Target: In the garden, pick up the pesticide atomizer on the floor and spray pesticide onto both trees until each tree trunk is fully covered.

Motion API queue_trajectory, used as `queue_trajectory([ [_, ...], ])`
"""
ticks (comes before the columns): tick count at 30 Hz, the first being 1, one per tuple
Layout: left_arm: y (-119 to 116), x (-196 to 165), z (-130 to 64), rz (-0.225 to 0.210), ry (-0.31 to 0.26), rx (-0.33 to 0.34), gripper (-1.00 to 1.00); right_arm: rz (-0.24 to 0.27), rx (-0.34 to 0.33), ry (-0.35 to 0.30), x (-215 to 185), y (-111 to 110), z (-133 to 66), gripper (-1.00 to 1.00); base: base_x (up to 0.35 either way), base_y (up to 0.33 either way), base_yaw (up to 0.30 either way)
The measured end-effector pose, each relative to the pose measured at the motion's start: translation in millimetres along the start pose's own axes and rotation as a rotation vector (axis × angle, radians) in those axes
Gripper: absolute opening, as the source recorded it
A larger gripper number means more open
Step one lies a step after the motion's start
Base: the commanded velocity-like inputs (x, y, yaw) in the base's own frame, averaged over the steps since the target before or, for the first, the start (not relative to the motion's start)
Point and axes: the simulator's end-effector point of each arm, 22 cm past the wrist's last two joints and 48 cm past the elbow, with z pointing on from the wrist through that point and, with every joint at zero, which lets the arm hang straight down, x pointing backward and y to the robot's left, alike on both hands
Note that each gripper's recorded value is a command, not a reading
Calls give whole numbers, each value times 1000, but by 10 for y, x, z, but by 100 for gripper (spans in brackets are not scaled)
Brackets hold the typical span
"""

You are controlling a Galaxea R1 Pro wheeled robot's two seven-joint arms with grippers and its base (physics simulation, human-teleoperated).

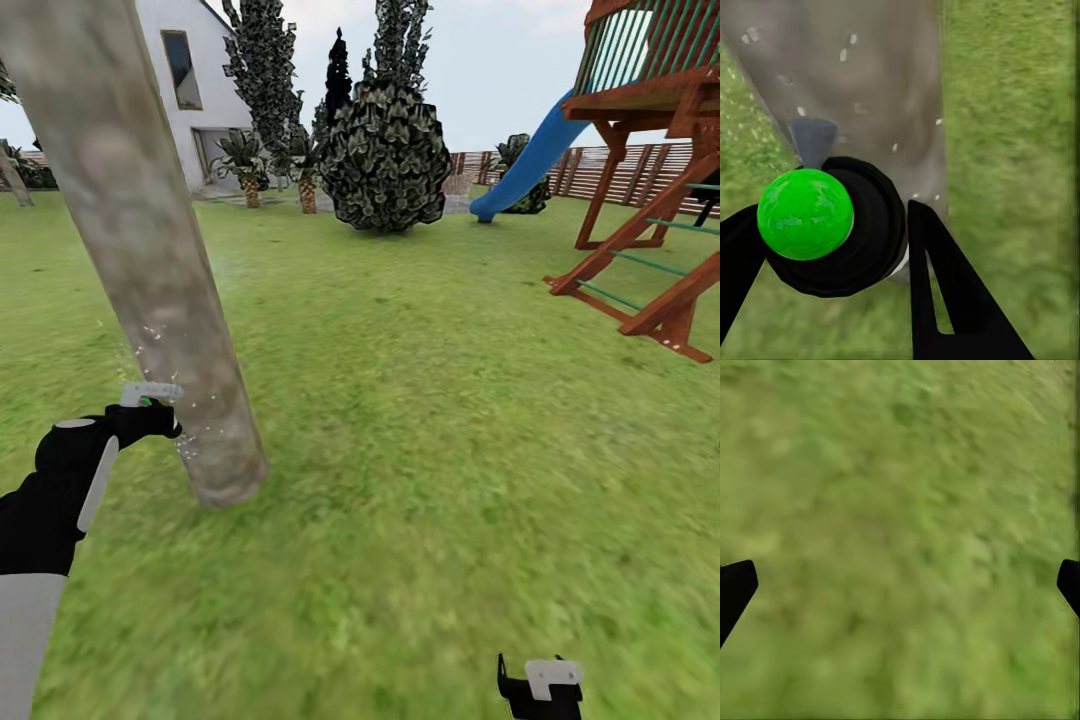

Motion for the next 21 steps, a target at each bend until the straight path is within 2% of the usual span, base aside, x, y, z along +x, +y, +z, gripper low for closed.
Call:
queue_trajectory([
  [4, 14, 9, 1, 2, 2, -4, -100, 1, -1, 0, -1, 5, -1, 100, 1, -272, 201],
  [8, 168, 67, 10, 57, 21, -66, -100, 0, -1, 0, -1, 6, -1, 100, 105, -267, 277],
  [10, 149, 74, 13, 60, 23, -62, -100, 0, -1, 0, -1, 7, -1, 100, 191, -229, 208],
  [16, 94, 96, 27, 60, 28, -52, -100, -1, -1, 0, -1, 8, -1, 100, 241, -183, 14],
  [19, 99, 165, 50, 58, 44, -52, -100, -1, -2, 0, -1, 8, -1, 100, 269, -169, 205],
  [21, 112, 376, 76, 58, 82, -53, -100, -1, -2, 0, -1, 8, -1, 100, 233, -134, 269],
])
